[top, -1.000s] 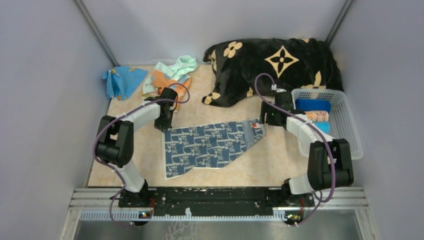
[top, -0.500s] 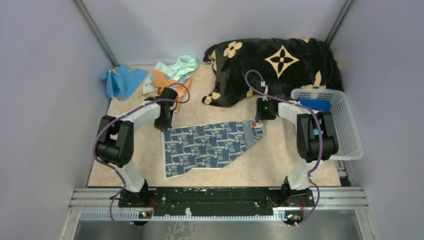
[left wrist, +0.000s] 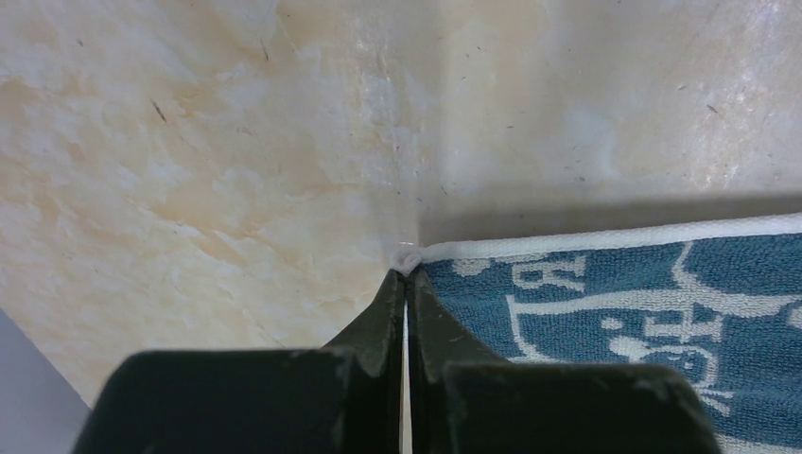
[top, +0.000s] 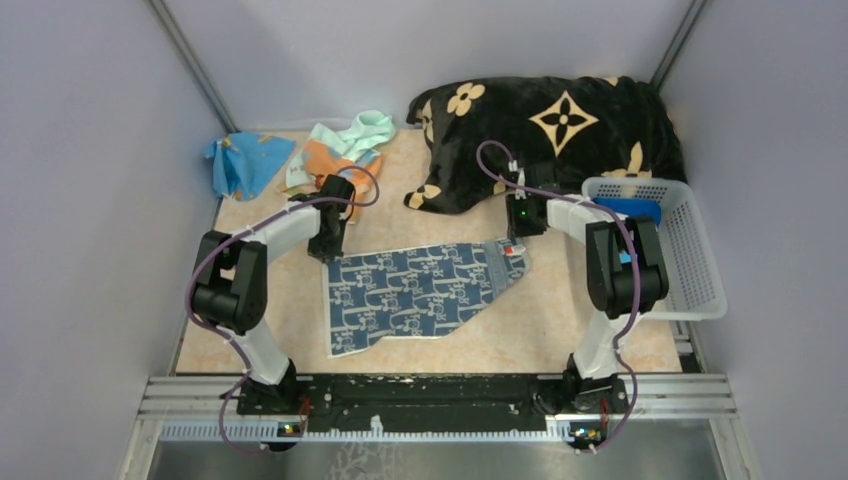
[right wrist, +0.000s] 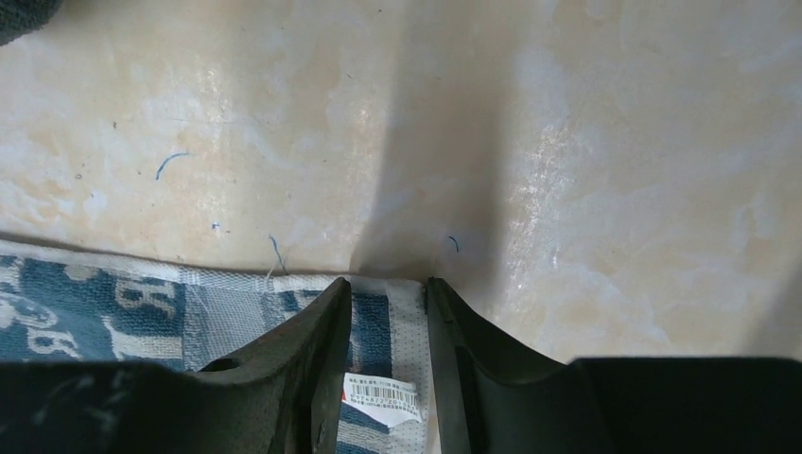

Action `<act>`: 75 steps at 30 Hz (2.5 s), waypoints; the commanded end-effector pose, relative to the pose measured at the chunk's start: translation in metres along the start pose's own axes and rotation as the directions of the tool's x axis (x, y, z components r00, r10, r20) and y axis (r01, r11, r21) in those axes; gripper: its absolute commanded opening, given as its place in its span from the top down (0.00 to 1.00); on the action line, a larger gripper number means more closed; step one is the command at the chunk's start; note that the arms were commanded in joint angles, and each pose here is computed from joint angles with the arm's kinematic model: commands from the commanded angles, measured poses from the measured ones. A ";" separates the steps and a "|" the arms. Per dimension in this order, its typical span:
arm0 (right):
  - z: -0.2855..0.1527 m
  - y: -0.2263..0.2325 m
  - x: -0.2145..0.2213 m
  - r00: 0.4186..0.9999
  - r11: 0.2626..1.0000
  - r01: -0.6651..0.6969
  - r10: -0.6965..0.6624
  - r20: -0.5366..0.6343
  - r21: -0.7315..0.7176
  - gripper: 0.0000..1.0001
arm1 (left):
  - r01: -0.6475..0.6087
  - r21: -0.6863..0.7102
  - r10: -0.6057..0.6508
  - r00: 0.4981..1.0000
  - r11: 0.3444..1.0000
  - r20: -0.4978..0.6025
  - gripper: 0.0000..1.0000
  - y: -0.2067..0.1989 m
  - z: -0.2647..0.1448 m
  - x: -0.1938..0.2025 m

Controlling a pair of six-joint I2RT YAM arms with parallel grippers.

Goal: Roll the towels
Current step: Flatten out the towel at the center of the board.

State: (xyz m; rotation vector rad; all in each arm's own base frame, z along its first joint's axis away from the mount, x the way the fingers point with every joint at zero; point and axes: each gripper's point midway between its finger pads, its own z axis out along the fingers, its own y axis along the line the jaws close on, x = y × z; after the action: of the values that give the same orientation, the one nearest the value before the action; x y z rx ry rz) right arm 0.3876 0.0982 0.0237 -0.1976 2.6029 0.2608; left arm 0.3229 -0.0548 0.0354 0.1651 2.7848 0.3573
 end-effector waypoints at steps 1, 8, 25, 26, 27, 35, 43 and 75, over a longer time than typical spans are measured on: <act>0.004 -0.004 0.041 0.984 0.994 0.063 -0.047 -0.169 0.092 0.64 | -0.008 -0.019 0.008 1.000 1.000 -0.015 1.00 0.006 0.003 0.003; 0.000 -0.013 0.049 0.977 0.987 0.078 -0.047 -0.206 0.144 0.67 | -0.004 -0.019 0.003 1.000 1.000 -0.023 1.00 0.006 0.005 0.004; -0.069 0.003 -0.044 0.989 0.989 0.026 -0.047 0.143 0.146 1.00 | 0.114 0.079 -0.131 0.959 0.990 0.253 1.00 0.021 -0.062 -0.066; -0.083 0.006 -0.053 0.980 0.990 0.022 -0.049 0.191 0.140 1.00 | 0.117 0.093 -0.140 0.946 0.989 0.292 1.00 0.022 -0.075 -0.074; -0.096 0.008 -0.062 0.970 0.991 0.019 -0.050 0.237 0.134 1.00 | 0.121 0.107 -0.151 0.931 0.987 0.331 1.00 0.025 -0.087 -0.082; -0.210 0.025 -0.099 0.843 0.995 0.027 -0.077 0.533 0.100 1.00 | 0.080 0.228 -0.209 0.750 0.970 0.627 1.00 0.045 -0.199 -0.108; -0.310 0.039 -0.076 0.714 0.995 0.077 -0.101 0.693 0.067 1.00 | 0.059 0.314 -0.289 0.576 0.948 0.764 1.00 0.065 -0.279 -0.070; -0.098 -0.048 -0.086 0.798 0.983 -0.168 0.096 0.594 0.067 1.00 | 0.276 0.368 -0.418 0.819 0.888 0.393 1.00 0.009 -0.042 -0.131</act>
State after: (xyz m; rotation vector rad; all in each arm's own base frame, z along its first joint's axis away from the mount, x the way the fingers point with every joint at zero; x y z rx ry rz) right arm 0.3727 0.0411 0.1023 0.1392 2.2244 0.1649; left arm 0.3817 -0.0756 0.0906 -0.2073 2.4501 -0.1452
